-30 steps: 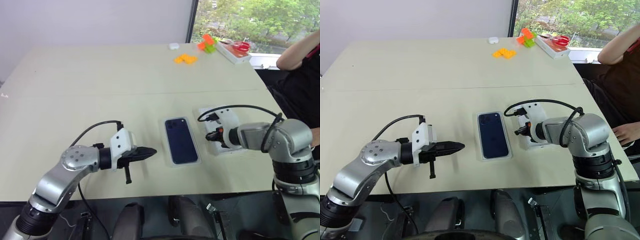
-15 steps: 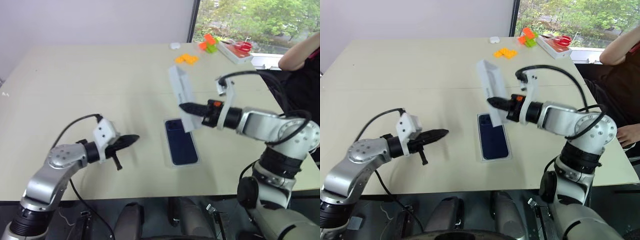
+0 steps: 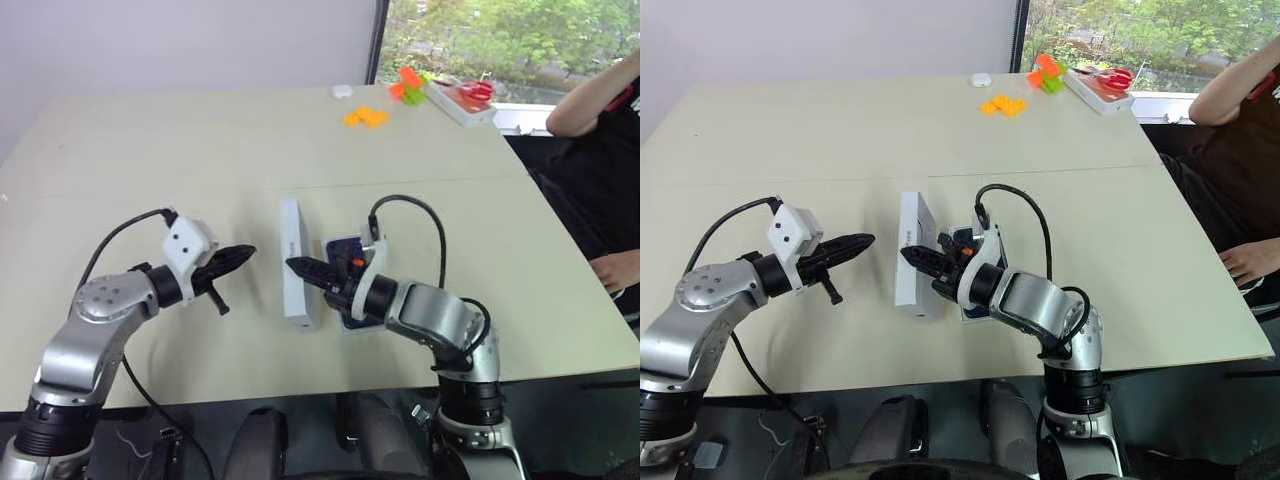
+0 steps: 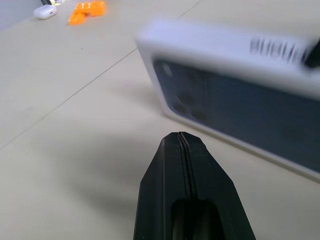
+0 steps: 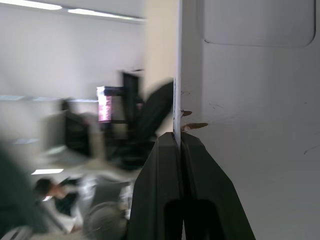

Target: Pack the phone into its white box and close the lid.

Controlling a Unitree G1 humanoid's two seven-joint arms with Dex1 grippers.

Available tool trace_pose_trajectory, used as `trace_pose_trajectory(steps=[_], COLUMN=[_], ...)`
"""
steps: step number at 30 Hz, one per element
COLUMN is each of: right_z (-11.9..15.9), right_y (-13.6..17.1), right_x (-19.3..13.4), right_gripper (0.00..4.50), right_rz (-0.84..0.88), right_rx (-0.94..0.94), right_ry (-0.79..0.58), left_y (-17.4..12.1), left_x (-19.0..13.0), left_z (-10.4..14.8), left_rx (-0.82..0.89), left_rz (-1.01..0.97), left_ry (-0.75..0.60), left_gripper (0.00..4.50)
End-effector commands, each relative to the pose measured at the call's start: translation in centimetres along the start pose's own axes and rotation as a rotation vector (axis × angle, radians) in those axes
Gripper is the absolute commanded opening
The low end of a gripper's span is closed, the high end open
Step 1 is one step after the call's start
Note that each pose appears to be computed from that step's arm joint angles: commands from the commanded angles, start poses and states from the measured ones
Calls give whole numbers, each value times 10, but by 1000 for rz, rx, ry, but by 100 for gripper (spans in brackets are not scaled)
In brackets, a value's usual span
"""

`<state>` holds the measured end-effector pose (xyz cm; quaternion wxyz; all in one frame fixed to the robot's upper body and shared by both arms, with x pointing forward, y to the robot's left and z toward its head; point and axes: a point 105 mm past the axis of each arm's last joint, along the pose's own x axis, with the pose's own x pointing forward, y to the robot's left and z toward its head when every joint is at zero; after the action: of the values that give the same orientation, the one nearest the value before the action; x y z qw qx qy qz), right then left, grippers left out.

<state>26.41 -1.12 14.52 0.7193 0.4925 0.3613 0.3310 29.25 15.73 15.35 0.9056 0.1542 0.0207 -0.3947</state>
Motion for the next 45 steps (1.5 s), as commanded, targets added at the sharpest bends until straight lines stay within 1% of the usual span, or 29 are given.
trace_pose_trajectory(steps=[1,3,4,6,8,10,12,15,19,21,22,25,27,29,31,32,35,37,38,42,45], right_z=[8,14,19,28,49,63,83,114,129,133,134,132,132,134,134,133,131,129,128,118,110], right_y=[-3,7,13,20,25,29,27,26,18,14,12,0,-5,-8,-14,-17,-23,-25,-26,-28,-30], right_x=[-7,-12,-17,-24,-37,-46,-58,-72,-76,-77,-78,-79,-81,-83,-86,-87,-91,-93,-93,-93,-92], right_gripper=[29,98,143,250,352,352,352,352,352,352,352,352,352,352,297,269,121,18,8,8,8], right_rz=[-39,0,20,42,25,14,-45,-112,-185,-210,-222,-304,-359,-394,-426,-442,-481,-487,-486,-483,-470], right_rx=[-30,-85,-138,-208,-313,-367,-466,-565,-666,-701,-715,-826,-926,-1005,-1076,-1113,-1236,-1306,-1331,-1427,-1468], right_ry=[-27,-44,-53,-69,-99,-124,-166,-247,-267,-266,-262,-213,-185,-167,-145,-125,-62,-23,-5,83,134], left_y=[-6,-14,-18,-23,-31,-36,-43,-61,-88,-91,-90,-71,-47,-24,-8,-6,-11,-19,-24,-46,-60], left_x=[7,13,16,21,27,31,37,50,67,71,71,68,60,49,37,31,18,14,16,27,37], left_z=[14,15,16,16,20,24,27,32,40,44,45,51,54,52,41,34,12,3,0,-14,-18], left_rx=[43,31,26,20,7,-3,-14,-55,-60,-60,-73,-123,-207,-278,-359,-357,-303,-279,-275,-229,-208], left_rz=[-22,-48,-62,-77,-99,-113,-133,-185,-280,-283,-276,-194,-106,-12,44,60,62,31,14,-69,-131], left_ry=[-48,-61,-67,-76,-99,-115,-130,-154,-168,-176,-180,-198,-205,-196,-146,-107,31,87,111,210,249], left_gripper=[0,0,0,0,0,0,0,0,0,0,0,0,0,0,0,0,0,0,0,0,0])
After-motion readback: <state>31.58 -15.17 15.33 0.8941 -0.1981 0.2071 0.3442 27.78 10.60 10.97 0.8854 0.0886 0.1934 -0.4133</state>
